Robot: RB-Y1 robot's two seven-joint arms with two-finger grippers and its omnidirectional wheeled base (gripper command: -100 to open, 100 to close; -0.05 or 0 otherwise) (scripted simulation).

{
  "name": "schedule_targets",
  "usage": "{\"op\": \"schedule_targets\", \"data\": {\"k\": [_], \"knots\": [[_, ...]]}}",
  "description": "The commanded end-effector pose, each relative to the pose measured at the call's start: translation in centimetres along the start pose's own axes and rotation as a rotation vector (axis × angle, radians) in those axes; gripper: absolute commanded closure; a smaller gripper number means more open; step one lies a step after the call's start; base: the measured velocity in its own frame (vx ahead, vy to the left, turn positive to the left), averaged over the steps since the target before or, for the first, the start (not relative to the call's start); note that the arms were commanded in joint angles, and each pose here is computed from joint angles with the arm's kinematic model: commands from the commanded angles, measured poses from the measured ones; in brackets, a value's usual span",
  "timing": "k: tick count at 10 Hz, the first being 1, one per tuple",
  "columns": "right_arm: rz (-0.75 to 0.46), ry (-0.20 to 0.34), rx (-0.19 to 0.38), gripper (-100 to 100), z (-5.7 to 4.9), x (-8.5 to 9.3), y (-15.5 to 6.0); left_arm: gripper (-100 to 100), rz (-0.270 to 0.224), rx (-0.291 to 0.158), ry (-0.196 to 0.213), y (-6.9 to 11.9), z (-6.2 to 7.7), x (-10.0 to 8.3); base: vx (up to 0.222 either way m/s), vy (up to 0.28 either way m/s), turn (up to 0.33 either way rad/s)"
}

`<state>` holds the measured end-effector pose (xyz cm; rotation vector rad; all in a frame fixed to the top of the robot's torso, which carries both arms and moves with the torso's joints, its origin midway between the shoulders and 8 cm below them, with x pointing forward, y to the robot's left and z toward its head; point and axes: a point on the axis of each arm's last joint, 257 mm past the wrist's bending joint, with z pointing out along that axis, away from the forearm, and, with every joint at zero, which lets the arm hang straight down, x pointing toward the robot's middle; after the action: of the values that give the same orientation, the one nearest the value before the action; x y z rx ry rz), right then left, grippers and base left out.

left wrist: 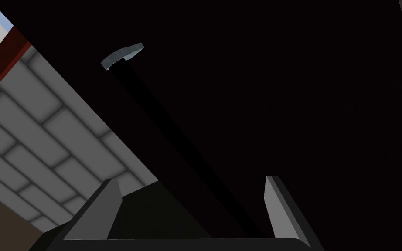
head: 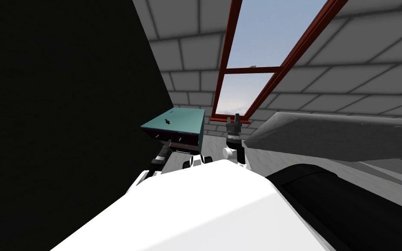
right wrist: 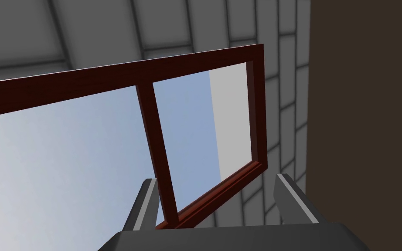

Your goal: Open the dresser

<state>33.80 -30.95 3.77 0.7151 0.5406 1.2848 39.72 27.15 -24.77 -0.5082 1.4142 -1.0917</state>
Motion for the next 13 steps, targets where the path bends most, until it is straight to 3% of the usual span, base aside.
{"op": "schedule_targets", "data": {"k": [1, 3, 4, 9, 10, 13], "knots": [[0.0, 0.0, 0.0, 0, 0.0, 0.0, 0.0, -100, -0.004, 0.014, 0.022, -0.1, -0.2, -1.0, 0.096, -0.107, 0.141], [0.0, 0.0, 0.0, 0, 0.0, 0.0, 0.0, -100, -0.002, 0.015, 0.026, -0.1, -0.2, -1.1, 0.093, -0.097, 0.068], [0.0, 0.0, 0.0, 0, 0.0, 0.0, 0.0, 100, -0.002, 0.007, 0.011, -0.1, -0.1, -0.5, -0.029, 0.08, -0.16], [0.0, 0.0, 0.0, 0, 0.0, 0.0, 0.0, 100, -0.001, 0.021, 0.023, -1.2, -0.9, -1.0, -0.135, 0.055, 0.021], [0.0, 0.0, 0.0, 0, 0.0, 0.0, 0.0, 100, -0.008, 0.007, 0.027, -0.7, -1.1, -0.5, -0.091, 0.027, 0.024], [0.0, 0.0, 0.0, 0, 0.0, 0.0, 0.0, 100, -0.007, 0.026, 0.046, -1.7, -2.1, -0.1, -0.159, 0.066, 0.08]]}}
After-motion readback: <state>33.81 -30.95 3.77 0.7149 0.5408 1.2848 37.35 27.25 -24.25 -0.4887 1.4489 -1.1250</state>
